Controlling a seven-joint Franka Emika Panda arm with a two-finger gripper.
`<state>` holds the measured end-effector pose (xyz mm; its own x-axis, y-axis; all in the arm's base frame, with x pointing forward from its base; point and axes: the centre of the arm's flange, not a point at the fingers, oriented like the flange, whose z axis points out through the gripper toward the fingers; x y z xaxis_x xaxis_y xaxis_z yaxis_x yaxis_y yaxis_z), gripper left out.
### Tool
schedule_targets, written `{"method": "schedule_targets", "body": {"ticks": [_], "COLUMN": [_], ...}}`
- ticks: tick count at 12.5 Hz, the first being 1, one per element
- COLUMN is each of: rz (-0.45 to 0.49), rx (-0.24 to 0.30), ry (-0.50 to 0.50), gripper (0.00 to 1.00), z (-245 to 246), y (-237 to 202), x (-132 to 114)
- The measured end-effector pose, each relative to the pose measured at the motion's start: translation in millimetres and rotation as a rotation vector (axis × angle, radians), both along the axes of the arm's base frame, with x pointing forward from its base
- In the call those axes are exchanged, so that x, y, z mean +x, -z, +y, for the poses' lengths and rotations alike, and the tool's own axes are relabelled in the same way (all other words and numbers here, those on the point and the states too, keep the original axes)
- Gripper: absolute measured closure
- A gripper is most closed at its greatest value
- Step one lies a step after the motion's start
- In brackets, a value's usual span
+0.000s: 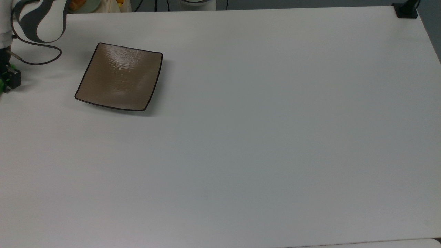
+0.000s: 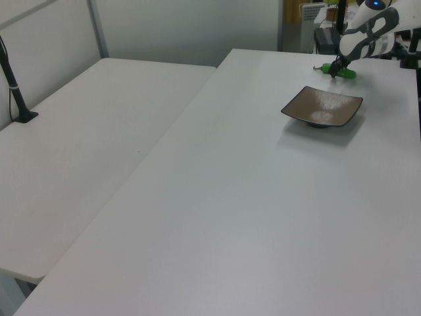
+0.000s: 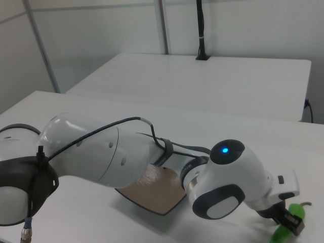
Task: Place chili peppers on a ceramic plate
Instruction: 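Lower the gripper onto the green chili pepper and close on it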
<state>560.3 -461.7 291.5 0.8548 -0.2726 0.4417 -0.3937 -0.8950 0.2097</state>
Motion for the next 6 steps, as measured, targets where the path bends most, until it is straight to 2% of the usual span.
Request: {"method": "schedule_targets", "body": {"ticks": [2,6], "rz": [0.002,-0.009], "rx": [-0.005,-0.014], "ry": [-0.012,-0.025], "gripper": [0.67,0.67], "z": [1.3,3.7], "y": [-0.8,-6.6], "x": [1.7,8.9]}}
